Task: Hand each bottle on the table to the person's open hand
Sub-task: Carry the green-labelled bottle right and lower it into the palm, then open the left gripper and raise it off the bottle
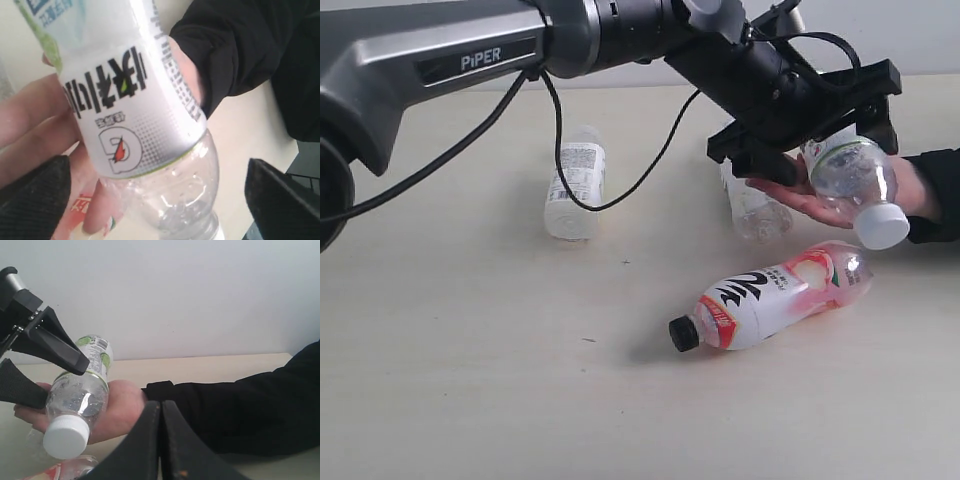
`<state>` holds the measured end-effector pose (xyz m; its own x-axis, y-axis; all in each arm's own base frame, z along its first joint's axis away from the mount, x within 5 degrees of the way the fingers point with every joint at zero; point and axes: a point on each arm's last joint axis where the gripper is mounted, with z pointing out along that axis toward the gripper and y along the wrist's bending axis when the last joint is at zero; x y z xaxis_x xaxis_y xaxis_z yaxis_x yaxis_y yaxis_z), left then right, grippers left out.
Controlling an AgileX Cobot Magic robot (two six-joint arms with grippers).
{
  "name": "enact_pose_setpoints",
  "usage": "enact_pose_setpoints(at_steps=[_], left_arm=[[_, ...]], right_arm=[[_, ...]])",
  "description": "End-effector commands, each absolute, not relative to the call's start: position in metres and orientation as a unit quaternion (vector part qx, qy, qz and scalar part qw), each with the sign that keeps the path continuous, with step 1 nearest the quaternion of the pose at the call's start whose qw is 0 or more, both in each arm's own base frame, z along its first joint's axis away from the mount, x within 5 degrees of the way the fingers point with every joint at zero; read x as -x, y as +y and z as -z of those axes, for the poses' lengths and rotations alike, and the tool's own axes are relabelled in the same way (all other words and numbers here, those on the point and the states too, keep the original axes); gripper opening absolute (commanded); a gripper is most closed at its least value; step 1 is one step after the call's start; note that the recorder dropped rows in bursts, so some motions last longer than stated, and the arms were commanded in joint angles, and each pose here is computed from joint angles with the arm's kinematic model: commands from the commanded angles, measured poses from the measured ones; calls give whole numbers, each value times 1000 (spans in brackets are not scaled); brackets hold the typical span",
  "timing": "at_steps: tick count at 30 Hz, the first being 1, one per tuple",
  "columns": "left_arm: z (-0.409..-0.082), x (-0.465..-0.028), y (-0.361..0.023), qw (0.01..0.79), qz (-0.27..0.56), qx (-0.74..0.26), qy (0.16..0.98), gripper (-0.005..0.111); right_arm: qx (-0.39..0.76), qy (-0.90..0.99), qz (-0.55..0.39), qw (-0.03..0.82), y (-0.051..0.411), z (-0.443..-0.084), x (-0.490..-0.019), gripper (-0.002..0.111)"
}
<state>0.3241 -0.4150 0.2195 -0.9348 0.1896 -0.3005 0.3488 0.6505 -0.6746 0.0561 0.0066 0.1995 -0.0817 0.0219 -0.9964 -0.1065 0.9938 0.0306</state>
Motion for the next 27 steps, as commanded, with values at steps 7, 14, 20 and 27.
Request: enact_pose_setpoints(at_steps=[7, 14, 20, 27], left_arm=[[-241, -320, -400, 115, 344, -205, 909, 90], [-268, -312, -391, 141, 330, -273, 893, 81], [-292, -304, -373, 153, 276, -327, 891, 52], [-304, -303, -351, 151, 202, -355, 900, 22]], right_arm=[[27, 730, -46, 681, 6, -199, -56, 0], [27, 730, -46, 681, 6, -199, -56, 0], [27, 730, -46, 681, 6, -199, -56, 0], [27, 730, -46, 681, 6, -199, -56, 0]])
